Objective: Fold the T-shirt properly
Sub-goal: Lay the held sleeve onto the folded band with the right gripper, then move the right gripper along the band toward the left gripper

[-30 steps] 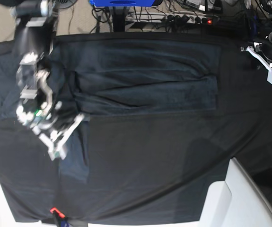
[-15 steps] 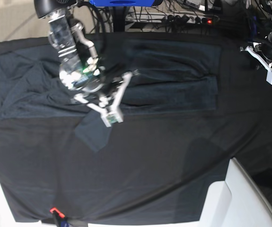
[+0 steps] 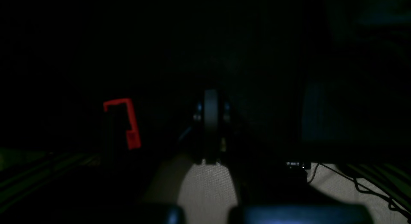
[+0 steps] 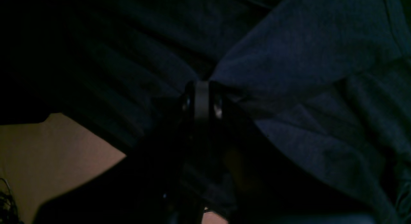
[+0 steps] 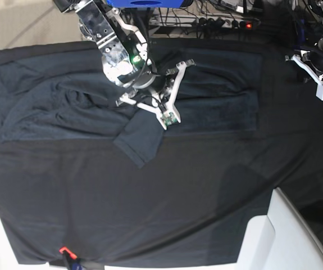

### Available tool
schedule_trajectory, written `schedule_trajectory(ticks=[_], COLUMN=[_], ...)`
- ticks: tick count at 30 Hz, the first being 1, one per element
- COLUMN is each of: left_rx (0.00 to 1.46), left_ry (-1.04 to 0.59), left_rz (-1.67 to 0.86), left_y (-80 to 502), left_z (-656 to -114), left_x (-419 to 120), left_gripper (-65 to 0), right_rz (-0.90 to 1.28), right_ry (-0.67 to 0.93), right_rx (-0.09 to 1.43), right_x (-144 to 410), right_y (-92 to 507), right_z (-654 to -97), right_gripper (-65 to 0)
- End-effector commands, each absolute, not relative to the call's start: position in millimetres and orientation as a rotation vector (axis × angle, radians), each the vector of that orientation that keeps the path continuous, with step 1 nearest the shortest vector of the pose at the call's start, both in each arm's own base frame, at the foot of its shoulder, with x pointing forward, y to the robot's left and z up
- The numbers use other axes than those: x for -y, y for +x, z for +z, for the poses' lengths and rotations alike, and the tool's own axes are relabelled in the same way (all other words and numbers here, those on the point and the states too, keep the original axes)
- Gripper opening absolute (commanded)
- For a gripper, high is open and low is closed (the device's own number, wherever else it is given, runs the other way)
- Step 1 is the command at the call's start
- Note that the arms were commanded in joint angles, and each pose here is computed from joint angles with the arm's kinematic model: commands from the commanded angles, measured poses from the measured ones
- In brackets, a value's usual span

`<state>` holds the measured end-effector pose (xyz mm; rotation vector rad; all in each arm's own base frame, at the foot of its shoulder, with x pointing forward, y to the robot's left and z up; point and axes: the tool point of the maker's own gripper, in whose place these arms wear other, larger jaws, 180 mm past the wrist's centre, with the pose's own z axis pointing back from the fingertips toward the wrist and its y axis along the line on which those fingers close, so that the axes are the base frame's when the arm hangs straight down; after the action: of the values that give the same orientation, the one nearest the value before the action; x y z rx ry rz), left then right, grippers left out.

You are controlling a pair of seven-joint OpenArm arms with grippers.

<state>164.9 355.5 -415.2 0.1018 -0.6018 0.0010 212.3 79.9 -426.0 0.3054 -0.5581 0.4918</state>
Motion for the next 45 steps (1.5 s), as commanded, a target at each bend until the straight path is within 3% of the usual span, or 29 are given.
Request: schedule_trajectory(ticks=[1, 7, 12, 15, 20, 27, 41, 43, 45], left_rx=[0.632, 0.634, 0.635, 0.620, 0.589, 0.615, 0.608, 0.611, 0.612], left_ry=[0.119, 0.119, 0.119, 0.115, 0.090, 0.089, 0.115, 0.113, 0.111], left_rz=[-0.010, -0.009, -0.009, 0.007, -0.032, 0.042, 0.134, 0.133, 0.131], left_y=[170.6, 171.5, 172.1, 167.5, 150.4, 116.1, 97.8, 99.2, 100.2], left_z=[-405.3, -405.2, -404.9, -410.1, -415.2, -416.5, -419.8, -419.8, -420.1], left_x=[-361.6, -361.7, -361.7, -364.2, -361.5, -375.1, -392.5, -392.1, -391.2], left_gripper=[-65.0, -65.0, -65.0, -65.0, -65.0, -65.0, -65.0, -65.0, -65.0], right_rz=[0.488, 0.484, 0.483, 0.473, 0.348, 0.301, 0.305, 0.305, 0.305], right_ry=[0.322, 0.312, 0.325, 0.335, 0.227, 0.115, 0.070, 0.069, 0.069], right_rx=[0.591, 0.569, 0.558, 0.607, 0.711, 0.699, 0.617, 0.609, 0.609], right_x=[-85.3, -80.6, -83.1, -83.1, -33.0, 5.8, 20.0, 20.9, 21.1], right_y=[217.6, 214.6, 204.6, 213.4, 292.1, 365.7, 377.5, 375.1, 374.7], right_z=[-418.6, -425.4, -425.2, -411.3, -395.3, -419.3, -477.4, -482.2, -483.1], right_gripper=[-65.0, -64.1, -40.5, -33.5, -33.9, -33.9, -33.9, -36.9, -46.4])
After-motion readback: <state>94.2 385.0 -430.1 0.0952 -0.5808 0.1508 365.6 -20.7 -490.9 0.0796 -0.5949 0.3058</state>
